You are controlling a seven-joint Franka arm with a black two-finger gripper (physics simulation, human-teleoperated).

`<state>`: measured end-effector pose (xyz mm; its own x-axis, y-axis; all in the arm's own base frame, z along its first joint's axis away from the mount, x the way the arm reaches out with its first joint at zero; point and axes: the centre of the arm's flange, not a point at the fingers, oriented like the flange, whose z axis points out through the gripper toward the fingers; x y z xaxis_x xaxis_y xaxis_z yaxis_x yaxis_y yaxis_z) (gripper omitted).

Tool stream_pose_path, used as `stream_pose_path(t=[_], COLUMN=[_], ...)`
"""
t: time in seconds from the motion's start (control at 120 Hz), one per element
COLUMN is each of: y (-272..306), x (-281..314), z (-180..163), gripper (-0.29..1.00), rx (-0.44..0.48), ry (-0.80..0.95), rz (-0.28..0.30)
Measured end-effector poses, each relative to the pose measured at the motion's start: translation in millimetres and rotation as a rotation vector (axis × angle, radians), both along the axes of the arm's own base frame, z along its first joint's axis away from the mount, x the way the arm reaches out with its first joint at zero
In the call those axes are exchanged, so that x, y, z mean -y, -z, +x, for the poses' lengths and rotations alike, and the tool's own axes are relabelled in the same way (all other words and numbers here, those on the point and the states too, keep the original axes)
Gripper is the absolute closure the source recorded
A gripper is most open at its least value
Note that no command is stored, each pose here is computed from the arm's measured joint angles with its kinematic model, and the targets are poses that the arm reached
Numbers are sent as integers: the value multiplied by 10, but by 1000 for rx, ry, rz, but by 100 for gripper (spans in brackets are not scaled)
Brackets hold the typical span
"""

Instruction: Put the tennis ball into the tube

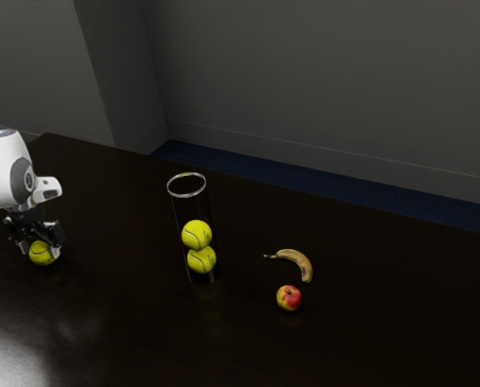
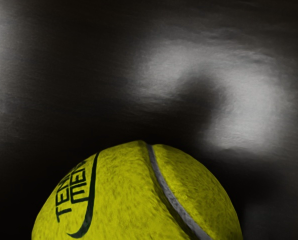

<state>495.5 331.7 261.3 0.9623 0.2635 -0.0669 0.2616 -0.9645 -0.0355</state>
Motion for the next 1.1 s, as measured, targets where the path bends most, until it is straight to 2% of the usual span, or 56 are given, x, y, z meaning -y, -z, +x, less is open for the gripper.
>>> stream_pose_path(t=[0.433, 0.608, 0.925, 1.1], y=[132, 131, 64, -498], x=[-30, -31, -21, 53], z=[38, 44, 54, 186], gripper=[5, 24, 41, 47], rx=[14, 23, 32, 117], ry=[24, 25, 29, 43], rz=[23, 22, 32, 43])
